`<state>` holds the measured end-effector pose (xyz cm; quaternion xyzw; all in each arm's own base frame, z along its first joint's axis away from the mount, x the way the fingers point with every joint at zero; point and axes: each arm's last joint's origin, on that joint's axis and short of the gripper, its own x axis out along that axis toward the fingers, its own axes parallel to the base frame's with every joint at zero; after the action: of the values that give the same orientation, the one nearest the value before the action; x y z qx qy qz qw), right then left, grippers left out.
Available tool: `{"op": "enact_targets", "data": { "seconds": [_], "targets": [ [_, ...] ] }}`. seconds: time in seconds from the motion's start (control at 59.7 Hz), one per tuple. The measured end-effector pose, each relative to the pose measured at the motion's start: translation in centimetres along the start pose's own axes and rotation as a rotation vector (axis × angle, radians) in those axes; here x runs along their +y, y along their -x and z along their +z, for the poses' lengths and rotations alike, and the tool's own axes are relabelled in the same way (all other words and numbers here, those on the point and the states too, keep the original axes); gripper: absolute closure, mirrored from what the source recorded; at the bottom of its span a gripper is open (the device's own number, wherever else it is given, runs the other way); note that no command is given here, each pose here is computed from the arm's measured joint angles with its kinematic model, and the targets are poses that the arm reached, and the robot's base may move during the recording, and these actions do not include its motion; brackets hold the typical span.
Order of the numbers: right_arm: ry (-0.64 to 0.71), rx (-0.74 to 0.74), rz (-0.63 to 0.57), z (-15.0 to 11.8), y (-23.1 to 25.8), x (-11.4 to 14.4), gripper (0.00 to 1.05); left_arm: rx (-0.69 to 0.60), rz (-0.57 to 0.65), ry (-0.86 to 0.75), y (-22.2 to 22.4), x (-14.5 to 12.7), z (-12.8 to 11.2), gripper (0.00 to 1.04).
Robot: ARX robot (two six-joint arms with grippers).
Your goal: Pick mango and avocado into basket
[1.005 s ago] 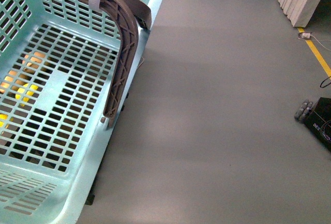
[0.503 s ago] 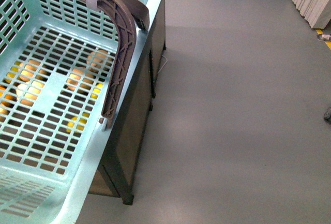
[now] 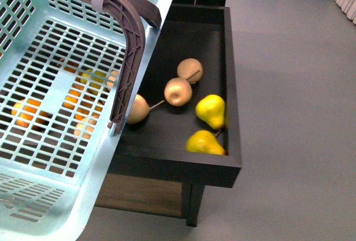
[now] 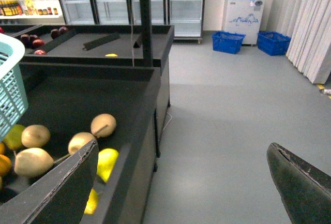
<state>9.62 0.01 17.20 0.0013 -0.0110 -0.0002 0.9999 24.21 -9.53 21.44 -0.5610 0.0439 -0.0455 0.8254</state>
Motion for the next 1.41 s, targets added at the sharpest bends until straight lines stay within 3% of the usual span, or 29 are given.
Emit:
{"op": "enact_targets", "data": {
  "seconds": [1.407],
  "targets": [
    [0.0, 0.0, -0.001, 0.0, 0.0, 0.0, 0.09, -0.002, 0.001, -0.001, 0.0, 0.01, 0.02, 0.99]
  ]
}}
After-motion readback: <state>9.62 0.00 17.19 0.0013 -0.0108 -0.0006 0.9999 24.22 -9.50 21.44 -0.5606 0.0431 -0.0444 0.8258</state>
